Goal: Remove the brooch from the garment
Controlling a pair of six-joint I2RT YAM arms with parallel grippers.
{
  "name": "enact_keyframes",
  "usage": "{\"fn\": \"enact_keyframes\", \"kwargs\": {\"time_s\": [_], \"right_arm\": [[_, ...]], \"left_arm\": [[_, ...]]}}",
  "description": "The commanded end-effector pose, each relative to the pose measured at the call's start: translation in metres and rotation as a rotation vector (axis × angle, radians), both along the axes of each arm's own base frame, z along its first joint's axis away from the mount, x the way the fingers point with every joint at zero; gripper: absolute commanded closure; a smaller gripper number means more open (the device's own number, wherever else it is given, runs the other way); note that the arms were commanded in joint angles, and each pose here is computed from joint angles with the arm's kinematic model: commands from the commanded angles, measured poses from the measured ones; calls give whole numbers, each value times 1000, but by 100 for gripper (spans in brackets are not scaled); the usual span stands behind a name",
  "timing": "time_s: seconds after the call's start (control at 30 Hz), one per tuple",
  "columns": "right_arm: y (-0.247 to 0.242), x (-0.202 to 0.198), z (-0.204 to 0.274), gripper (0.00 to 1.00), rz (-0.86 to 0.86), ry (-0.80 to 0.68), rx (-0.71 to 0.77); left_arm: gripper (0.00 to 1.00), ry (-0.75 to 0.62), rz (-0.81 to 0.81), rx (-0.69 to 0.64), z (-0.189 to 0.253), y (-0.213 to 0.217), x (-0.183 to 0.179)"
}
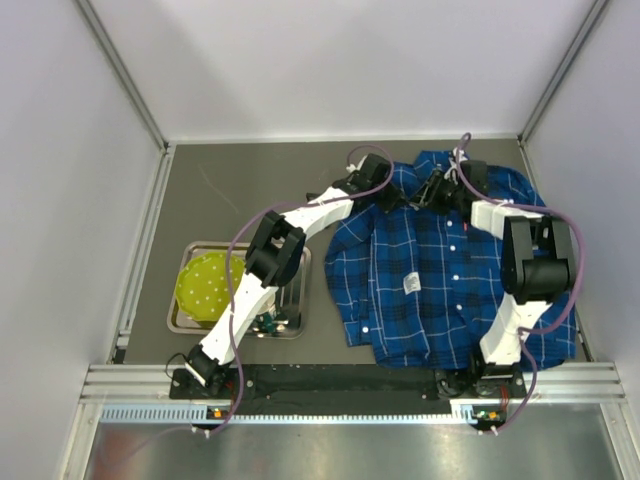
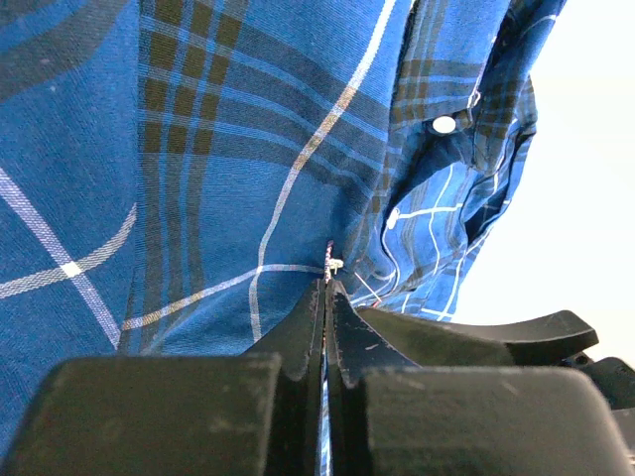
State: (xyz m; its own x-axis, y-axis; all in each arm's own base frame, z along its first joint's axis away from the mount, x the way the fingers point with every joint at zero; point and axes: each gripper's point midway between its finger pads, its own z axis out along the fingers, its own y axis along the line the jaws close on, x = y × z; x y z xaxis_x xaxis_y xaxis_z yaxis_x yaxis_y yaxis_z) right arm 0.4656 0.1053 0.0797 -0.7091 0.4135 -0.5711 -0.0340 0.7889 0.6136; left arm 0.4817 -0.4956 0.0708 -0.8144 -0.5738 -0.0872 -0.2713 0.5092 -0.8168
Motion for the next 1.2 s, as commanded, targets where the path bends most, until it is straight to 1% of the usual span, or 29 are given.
{"fn": "enact_keyframes", "kwargs": {"time_s": [0.0, 0.17, 0.33, 0.5, 0.63, 0.8, 0.93, 1.17], "right_arm": [[9, 4, 7, 57, 26, -40, -88], [3, 7, -2, 57, -6, 5, -170], [7, 10, -3, 57, 17, -3, -276], [13, 9, -3, 57, 38, -11, -330], [13, 6, -4, 62, 43, -3, -373], [14, 10, -1, 61, 33, -23, -452], [18, 15, 0, 65, 42, -29, -493], [11, 23, 4, 67, 9, -46, -620]], "left_arm": [[100, -73, -6, -66, 65, -6, 2], [100, -58, -3, -59, 60, -6, 1], [100, -46, 10, -48, 56, -5, 1], [100, -39, 12, -47, 54, -5, 2], [100, -31, 12, -53, 52, -6, 2], [100, -29, 6, -55, 52, -7, 1], [100, -33, 5, -56, 55, -6, 1], [100, -23, 4, -58, 51, -7, 1]]}}
